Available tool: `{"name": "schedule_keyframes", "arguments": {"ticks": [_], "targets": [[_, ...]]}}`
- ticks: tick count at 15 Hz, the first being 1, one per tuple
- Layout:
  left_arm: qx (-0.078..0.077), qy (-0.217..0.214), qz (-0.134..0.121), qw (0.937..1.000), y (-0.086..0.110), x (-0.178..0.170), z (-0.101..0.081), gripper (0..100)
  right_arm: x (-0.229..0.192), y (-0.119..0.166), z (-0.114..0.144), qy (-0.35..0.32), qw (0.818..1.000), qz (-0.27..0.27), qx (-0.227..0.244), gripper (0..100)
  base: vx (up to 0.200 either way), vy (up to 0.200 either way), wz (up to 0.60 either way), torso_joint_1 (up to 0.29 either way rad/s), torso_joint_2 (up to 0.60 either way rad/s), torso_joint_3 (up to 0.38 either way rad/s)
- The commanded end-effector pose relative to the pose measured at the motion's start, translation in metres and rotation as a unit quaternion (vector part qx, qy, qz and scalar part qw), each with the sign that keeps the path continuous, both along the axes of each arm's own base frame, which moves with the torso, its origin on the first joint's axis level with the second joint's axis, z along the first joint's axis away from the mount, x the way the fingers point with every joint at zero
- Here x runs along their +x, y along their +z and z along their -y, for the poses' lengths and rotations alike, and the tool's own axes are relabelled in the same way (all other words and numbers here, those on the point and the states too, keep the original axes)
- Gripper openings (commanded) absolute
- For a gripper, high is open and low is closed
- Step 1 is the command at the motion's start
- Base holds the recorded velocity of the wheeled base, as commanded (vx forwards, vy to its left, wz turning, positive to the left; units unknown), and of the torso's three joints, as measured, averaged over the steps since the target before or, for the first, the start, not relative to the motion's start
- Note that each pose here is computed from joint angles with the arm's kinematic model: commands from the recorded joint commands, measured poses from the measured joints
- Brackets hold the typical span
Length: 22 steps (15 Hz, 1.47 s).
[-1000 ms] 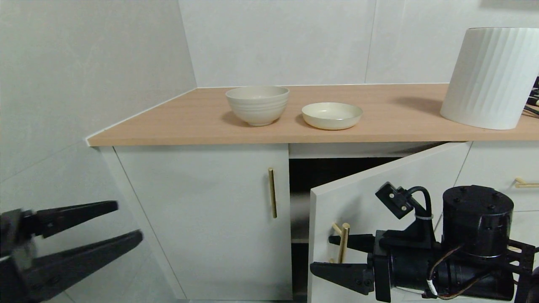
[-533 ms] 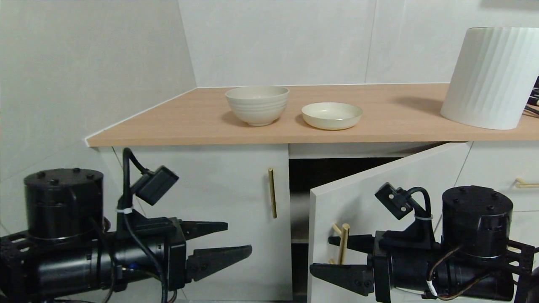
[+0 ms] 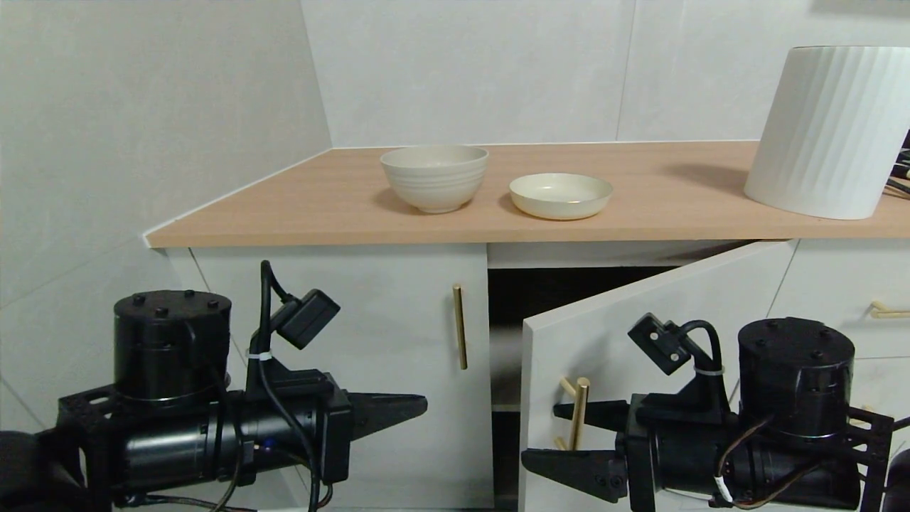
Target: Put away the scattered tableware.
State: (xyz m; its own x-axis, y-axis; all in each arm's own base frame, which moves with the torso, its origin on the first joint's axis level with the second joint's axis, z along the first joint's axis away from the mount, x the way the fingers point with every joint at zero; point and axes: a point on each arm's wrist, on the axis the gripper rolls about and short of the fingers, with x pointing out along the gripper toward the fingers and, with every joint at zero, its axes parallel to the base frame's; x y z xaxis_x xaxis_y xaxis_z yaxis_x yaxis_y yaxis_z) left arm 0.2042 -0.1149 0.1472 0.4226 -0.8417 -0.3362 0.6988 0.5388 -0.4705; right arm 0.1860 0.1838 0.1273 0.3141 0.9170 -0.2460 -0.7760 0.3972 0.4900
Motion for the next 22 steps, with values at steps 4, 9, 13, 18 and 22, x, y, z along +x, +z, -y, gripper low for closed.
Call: {"name": "schedule_keyframes", "arguments": {"ticks": [4, 9, 13, 18, 22], "targets": [[0.028, -0.009, -0.018, 0.9994, -0.041, 0.050, 0.051, 0, 0.000, 0.000, 0.001, -0.001, 1.000, 0.001, 0.000, 100, 0.000, 0.000, 0.00, 0.000, 0.00, 0.000], [-0.043, 0.011, 0.032, 0.9985, -0.075, 0.066, 0.081, 0, -0.001, 0.003, 0.002, -0.002, 1.000, 0.003, 0.003, 100, 0.000, 0.000, 0.00, 0.000, 0.00, 0.000], [-0.050, 0.001, 0.040, 0.9980, -0.070, 0.062, 0.090, 0, -0.002, 0.002, 0.003, -0.002, 1.000, 0.004, 0.002, 100, 0.000, 0.000, 0.00, 0.000, 0.00, 0.000], [-0.053, -0.016, 0.046, 0.9974, -0.068, 0.054, 0.106, 0, -0.002, 0.002, 0.011, -0.013, 1.000, 0.006, -0.001, 100, 0.000, 0.000, 0.00, 0.000, 0.00, 0.000], [-0.054, -0.011, 0.054, 0.9970, -0.071, 0.057, 0.119, 0, 0.001, 0.004, 0.023, -0.037, 0.999, 0.011, -0.001, 100, 0.000, 0.000, 0.00, 0.000, 0.00, 0.000]]}}
